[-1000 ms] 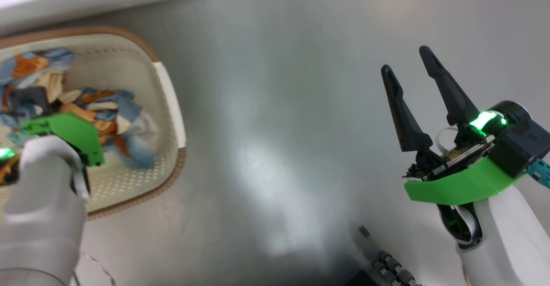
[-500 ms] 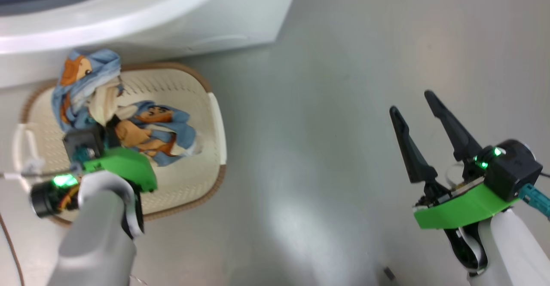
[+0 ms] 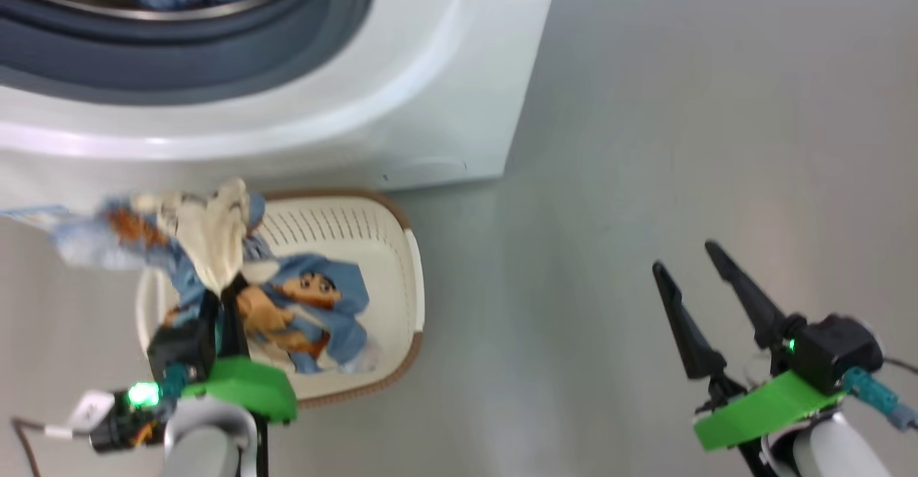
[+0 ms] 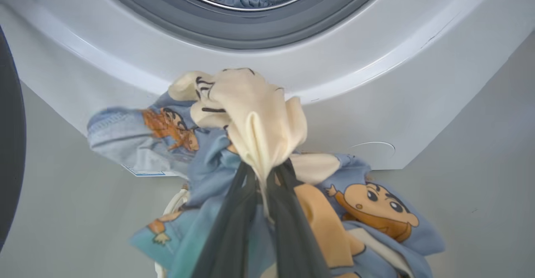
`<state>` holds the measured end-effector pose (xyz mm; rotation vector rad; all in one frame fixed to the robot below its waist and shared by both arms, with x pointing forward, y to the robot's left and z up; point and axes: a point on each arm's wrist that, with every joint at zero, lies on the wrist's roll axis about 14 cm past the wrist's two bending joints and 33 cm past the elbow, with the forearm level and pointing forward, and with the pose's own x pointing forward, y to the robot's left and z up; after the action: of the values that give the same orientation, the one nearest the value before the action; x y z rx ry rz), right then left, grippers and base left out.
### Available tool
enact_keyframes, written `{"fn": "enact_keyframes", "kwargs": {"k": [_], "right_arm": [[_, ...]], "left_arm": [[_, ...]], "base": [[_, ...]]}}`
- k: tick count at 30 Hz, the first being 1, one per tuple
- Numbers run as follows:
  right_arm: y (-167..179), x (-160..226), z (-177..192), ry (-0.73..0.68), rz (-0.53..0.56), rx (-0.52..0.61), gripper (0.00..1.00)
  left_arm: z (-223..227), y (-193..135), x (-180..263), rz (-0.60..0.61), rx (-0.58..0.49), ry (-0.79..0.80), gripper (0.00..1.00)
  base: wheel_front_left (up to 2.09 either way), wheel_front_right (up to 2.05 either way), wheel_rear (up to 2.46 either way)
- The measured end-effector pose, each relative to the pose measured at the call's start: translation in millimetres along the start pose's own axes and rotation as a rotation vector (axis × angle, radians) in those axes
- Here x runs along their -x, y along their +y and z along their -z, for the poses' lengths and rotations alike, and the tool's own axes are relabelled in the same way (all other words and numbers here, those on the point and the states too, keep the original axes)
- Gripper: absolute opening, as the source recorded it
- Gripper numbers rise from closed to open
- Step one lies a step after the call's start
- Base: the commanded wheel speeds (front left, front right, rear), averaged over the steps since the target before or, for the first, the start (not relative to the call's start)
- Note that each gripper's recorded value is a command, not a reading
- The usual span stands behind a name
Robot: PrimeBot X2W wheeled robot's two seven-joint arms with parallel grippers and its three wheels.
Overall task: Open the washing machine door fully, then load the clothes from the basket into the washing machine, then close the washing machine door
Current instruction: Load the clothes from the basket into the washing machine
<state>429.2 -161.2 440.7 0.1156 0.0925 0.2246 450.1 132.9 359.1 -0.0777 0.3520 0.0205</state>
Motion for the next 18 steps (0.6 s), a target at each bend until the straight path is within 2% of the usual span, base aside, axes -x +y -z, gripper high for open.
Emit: {"fn": "enact_keyframes", "kwargs": {"k": [18], "right_arm": [[33.4, 57.6, -41.9, -0.083, -0.011, 0.004, 1.00]], "left_arm": [[-49.4, 10.4, 95.7, 0.055, -0.052, -0.187, 0.00]], "base": [[0.00, 0.00, 0.00]]}}
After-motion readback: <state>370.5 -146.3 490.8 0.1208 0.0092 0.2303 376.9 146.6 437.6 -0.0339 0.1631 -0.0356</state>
